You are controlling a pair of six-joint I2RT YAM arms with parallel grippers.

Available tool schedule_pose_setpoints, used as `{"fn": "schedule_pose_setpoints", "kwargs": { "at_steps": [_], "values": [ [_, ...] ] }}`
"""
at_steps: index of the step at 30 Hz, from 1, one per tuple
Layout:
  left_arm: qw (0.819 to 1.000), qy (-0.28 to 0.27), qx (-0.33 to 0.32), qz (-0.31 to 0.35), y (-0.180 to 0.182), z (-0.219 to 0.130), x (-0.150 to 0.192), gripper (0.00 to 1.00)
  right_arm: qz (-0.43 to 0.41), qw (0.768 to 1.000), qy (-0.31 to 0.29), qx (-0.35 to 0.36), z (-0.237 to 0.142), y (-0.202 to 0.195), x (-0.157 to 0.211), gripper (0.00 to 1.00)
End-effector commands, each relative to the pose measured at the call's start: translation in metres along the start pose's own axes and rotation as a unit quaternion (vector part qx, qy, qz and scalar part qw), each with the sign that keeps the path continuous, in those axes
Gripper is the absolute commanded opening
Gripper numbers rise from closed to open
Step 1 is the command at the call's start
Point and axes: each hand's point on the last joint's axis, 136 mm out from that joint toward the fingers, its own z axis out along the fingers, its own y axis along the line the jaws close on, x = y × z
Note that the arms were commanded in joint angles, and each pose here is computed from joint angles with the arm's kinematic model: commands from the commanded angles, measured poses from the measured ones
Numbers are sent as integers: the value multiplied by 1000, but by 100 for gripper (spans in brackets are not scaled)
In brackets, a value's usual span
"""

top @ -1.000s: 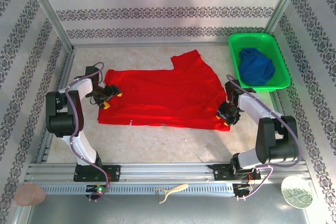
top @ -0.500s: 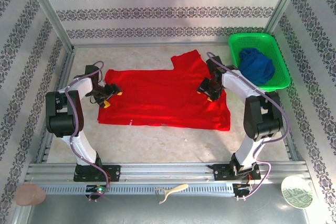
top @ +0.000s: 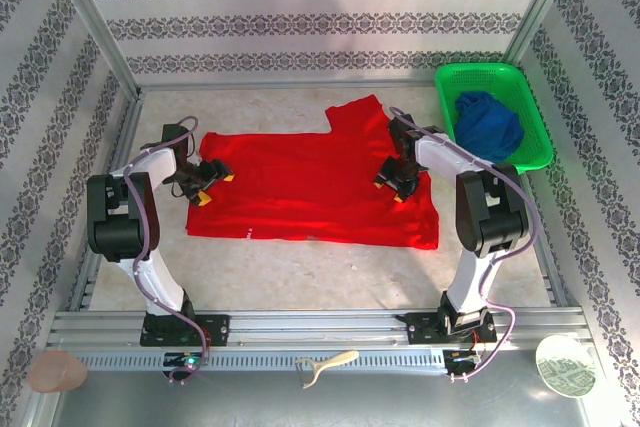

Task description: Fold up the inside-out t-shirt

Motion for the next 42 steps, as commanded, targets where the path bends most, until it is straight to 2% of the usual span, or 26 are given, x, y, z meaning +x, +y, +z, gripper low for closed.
{"fn": "schedule_pose_setpoints", "kwargs": {
  "at_steps": [1, 3, 5, 9, 13, 16, 17, 19, 20, 23, 25, 30, 37, 42],
  "values": [
    [1000, -14, 15, 14, -14, -12, -4, 80, 12, 1000, 7, 5, 8, 0, -1, 51],
    [1000, -15, 15, 14, -15, -13, -4, 80, 14, 1000, 8, 5, 11, 1, -1, 50],
    [1000, -16, 14, 15, -14, -14, -4, 80, 14, 1000, 11, -1, 14, 4, -3, 45],
    [1000, -16, 14, 14, -14, -14, -3, 81, 3, 1000, 9, -18, 7, 15, -4, 2],
    [1000, -16, 15, 15, -14, -14, -2, 81, -9, 999, 2, -43, -8, 28, -1, 0],
    [1000, -15, 15, 16, -14, -14, -2, 81, -20, 997, 4, -68, -4, 46, -3, 0],
    [1000, -14, 16, 16, -14, -12, -2, 80, -28, 996, 10, -89, 2, 59, -3, 8],
    [1000, -12, 15, 16, -13, -11, -1, 80, -61, 986, 22, -154, 10, 92, -3, 34],
    [1000, -10, 15, 15, -12, -10, 0, 81, -75, 980, 25, -182, 12, 105, -3, 42],
    [1000, -8, 16, 17, -13, -10, 0, 81, -83, 975, 20, -206, 1, 111, -1, 51],
    [1000, -11, 20, 17, -15, -12, -2, 81, -80, 975, 5, -206, -11, 100, -2, 55],
    [999, -17, 38, 16, -25, -17, -4, 81, -39, 983, -12, -179, -23, 48, -3, 54],
    [999, 0, 45, -3, -18, 0, 3, 81, 71, 993, 14, -98, 11, -38, 19, 54],
    [1000, 10, 22, -20, 3, 10, 18, 81, 159, 986, 47, -9, 27, -92, 51, 54]
  ]
}}
